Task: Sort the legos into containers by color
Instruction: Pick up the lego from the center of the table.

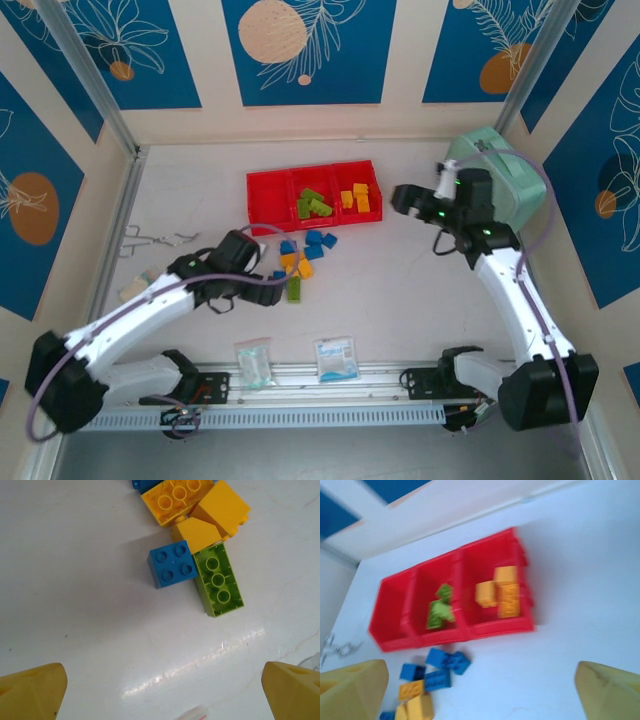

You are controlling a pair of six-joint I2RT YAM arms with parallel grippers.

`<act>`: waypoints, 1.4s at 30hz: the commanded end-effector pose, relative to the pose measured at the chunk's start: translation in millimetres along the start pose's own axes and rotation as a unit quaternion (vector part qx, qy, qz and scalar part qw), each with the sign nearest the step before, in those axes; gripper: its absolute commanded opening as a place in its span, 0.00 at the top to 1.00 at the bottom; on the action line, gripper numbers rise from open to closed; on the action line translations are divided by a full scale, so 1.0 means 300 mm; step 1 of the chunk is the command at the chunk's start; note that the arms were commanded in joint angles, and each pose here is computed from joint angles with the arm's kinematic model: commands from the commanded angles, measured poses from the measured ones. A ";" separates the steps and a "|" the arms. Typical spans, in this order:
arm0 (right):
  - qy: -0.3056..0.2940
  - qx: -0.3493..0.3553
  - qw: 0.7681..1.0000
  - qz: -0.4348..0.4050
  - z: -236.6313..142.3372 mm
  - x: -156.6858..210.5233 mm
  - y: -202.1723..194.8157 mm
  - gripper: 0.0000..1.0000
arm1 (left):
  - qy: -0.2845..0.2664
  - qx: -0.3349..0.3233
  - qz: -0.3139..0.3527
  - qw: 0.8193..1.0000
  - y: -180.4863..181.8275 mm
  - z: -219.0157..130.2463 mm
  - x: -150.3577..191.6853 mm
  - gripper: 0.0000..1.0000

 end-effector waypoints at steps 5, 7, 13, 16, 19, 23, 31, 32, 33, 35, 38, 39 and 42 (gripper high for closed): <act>0.060 -0.015 0.998 0.030 -0.014 0.107 -0.030 0.06 | 0.059 -0.014 0.002 0.998 -0.043 0.122 -0.109 0.09; 0.077 -0.009 0.997 0.008 -0.002 0.137 -0.006 0.06 | 0.068 -0.020 -0.002 0.997 -0.043 0.153 -0.121 0.09; 0.104 0.013 0.993 -0.055 0.027 0.194 0.042 0.07 | 0.083 -0.026 -0.014 0.996 -0.033 0.229 -0.130 0.19; 0.104 0.016 0.993 -0.058 0.030 0.195 0.041 0.08 | 0.089 -0.032 -0.026 0.995 -0.014 0.259 -0.125 0.23; 0.110 0.017 0.992 -0.057 0.036 0.200 0.039 0.08 | 0.099 -0.032 -0.040 0.994 0.009 0.285 -0.122 0.30; 0.118 0.020 0.991 -0.057 0.042 0.209 0.035 0.08 | 0.104 -0.031 -0.052 0.993 0.034 0.313 -0.117 0.39; 0.123 0.032 0.990 -0.064 0.048 0.220 0.027 0.08 | 0.089 -0.028 -0.057 0.994 0.057 0.330 -0.139 0.44; 0.122 0.033 0.990 -0.064 0.048 0.221 0.027 0.08 | 0.087 -0.030 -0.056 0.994 0.058 0.332 -0.140 0.46; 0.123 0.034 0.990 -0.065 0.049 0.221 0.026 0.08 | 0.083 -0.030 -0.054 0.995 0.059 0.331 -0.142 0.47; 0.124 0.035 0.989 -0.066 0.051 0.224 0.027 0.08 | 0.077 -0.026 -0.048 0.996 0.056 0.332 -0.144 0.48; 0.125 0.043 0.989 -0.066 0.056 0.224 0.019 0.08 | 0.074 -0.027 -0.044 0.996 0.060 0.337 -0.141 0.54; 0.126 0.049 0.989 -0.065 0.058 0.225 0.014 0.08 | 0.073 -0.029 -0.045 0.996 0.063 0.337 -0.140 0.56; 0.132 0.065 0.987 -0.065 0.063 0.226 -0.001 0.08 | 0.069 -0.032 -0.048 0.996 0.066 0.340 -0.137 0.59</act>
Point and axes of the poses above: each hand's point on the last joint's axis, 136 mm out from that joint toward the fingers, its own z axis out along the fingers, its own y axis along the line the jaws close on, x = y × z, the point moved 4 cm from there along -z, back along the fingers, and after that the axes turned 7 degrees about z, right-handed, at the moved point
